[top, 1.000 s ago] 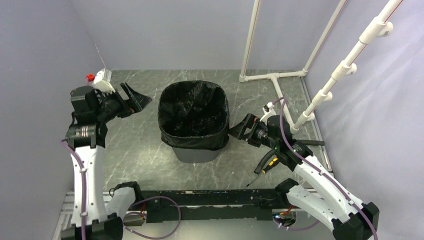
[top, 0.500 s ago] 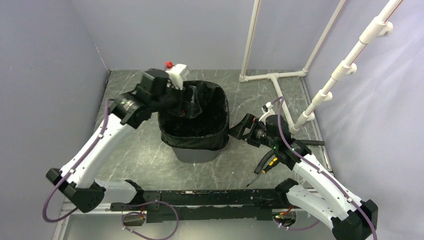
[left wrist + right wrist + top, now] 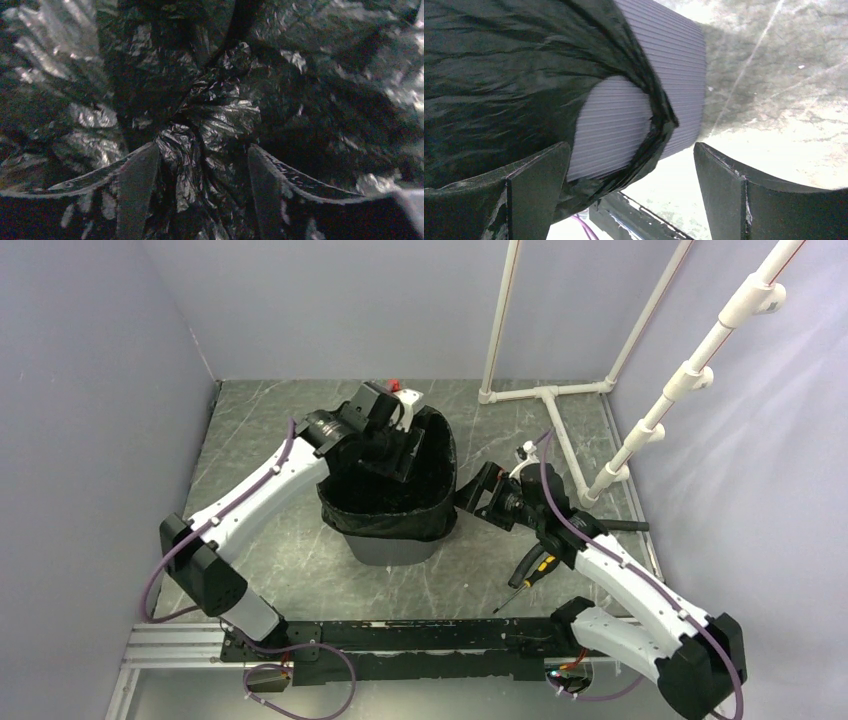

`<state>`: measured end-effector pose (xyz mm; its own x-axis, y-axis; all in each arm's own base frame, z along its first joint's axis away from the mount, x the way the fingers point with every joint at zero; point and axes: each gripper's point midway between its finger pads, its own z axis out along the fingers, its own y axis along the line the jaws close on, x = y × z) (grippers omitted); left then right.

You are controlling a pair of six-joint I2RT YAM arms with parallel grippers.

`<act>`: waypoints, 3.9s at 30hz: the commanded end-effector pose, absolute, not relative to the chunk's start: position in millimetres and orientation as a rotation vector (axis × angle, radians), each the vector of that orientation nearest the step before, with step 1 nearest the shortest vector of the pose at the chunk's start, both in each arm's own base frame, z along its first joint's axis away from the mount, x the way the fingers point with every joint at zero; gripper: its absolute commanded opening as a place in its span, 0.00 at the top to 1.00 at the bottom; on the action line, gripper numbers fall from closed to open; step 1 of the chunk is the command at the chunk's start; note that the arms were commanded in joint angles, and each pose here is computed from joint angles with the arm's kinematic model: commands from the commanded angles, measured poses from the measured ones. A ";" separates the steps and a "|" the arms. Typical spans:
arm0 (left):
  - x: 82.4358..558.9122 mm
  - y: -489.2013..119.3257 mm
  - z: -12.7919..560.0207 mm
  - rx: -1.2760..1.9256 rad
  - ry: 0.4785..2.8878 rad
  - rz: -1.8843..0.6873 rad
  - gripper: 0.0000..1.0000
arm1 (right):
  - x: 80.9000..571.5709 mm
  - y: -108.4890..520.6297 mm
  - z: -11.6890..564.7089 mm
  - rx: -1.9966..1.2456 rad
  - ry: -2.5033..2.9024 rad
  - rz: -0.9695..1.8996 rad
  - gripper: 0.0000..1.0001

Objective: Put the trash bags into the trash bin

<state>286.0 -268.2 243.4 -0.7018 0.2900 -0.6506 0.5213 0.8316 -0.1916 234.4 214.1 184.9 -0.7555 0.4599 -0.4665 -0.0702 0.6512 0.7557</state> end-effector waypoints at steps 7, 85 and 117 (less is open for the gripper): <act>305.1 -303.5 209.3 0.597 2.341 -0.597 0.32 | 250.9 228.4 186.5 0.314 2.190 1.121 0.00; 295.0 -308.2 210.9 0.661 2.302 -0.713 0.11 | 264.0 216.1 172.8 0.359 2.266 1.000 0.01; 324.7 -82.4 234.3 -0.276 2.133 -0.900 0.09 | 284.8 310.7 334.8 -0.452 2.142 0.746 0.28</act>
<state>335.3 -36.3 243.2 -0.5883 -0.4111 -0.6964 -0.0409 0.8752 -0.4820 280.0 292.6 389.0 -0.5392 0.1712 -0.8246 -0.5306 0.6913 0.4905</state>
